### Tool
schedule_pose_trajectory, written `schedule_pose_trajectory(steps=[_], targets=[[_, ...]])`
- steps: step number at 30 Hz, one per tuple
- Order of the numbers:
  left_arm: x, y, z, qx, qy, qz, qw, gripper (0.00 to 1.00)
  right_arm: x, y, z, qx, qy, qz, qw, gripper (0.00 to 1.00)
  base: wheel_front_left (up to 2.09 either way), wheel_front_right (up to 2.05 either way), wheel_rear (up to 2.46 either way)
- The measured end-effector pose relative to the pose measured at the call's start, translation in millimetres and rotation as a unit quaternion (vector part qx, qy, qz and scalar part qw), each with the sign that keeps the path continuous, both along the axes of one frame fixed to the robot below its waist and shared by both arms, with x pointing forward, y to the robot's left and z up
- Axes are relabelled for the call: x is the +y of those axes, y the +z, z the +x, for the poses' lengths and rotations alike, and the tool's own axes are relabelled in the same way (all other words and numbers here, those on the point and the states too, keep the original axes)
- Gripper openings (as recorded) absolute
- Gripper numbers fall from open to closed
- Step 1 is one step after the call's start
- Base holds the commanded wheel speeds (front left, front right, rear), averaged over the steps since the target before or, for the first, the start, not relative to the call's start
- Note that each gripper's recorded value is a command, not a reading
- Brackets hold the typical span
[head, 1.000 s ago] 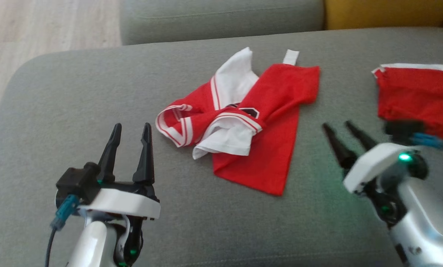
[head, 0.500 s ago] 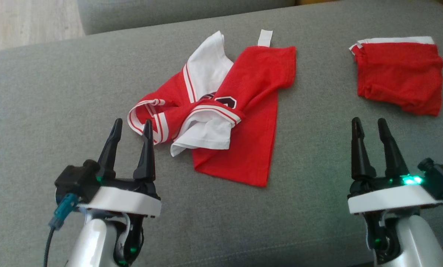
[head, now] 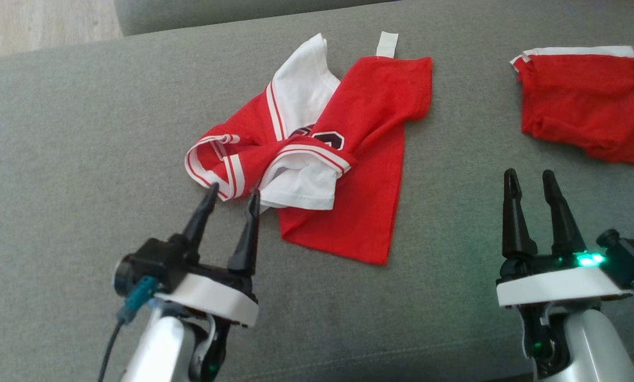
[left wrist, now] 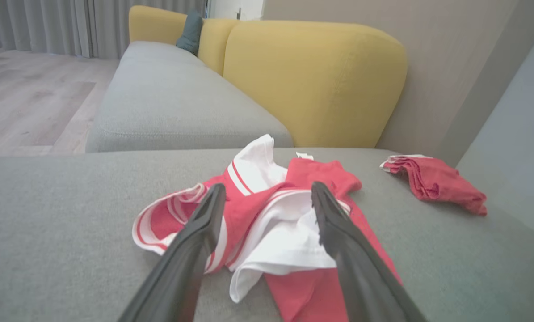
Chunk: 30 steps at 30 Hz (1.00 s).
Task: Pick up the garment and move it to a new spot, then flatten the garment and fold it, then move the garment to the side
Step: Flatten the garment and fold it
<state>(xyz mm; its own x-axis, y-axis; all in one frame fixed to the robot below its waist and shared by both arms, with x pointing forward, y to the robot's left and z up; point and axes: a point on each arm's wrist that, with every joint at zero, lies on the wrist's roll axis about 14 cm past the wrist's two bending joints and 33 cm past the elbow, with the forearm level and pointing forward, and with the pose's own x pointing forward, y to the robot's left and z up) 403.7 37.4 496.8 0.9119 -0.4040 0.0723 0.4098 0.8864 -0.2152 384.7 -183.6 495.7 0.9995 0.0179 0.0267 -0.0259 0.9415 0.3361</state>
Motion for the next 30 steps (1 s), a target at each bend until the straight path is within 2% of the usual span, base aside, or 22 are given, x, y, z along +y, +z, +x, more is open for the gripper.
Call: schedule_pose_trajectory(steps=[4, 12, 22, 30], targets=[[-5.4, -17.1, -5.7, 0.025, -0.013, 0.007, 1.0, 1.0, 1.0, -6.6, 1.1, 0.008, 0.0, 0.004, 1.0, 1.0, 0.0, 0.0, 0.0], [-22.0, -71.2, -27.3, 0.089, -0.064, 0.07, 0.992, 1.0, -0.2, -13.1, 2.5, 0.013, -0.004, 0.008, 1.0, 1.0, 0.0, 0.0, 0.0], [-21.1, -83.9, 0.2, 0.094, -0.056, 0.109, 0.988, 1.0, -1.3, -19.9, 5.7, 0.023, -0.005, 0.009, 1.0, 1.0, 0.0, 0.0, 0.0], [-28.4, -100.4, 1.4, 0.115, -0.074, 0.123, 0.983, 1.0, -3.5, -27.3, 3.7, 0.035, -0.008, 0.007, 0.999, 1.0, 0.0, 0.0, 0.0]])
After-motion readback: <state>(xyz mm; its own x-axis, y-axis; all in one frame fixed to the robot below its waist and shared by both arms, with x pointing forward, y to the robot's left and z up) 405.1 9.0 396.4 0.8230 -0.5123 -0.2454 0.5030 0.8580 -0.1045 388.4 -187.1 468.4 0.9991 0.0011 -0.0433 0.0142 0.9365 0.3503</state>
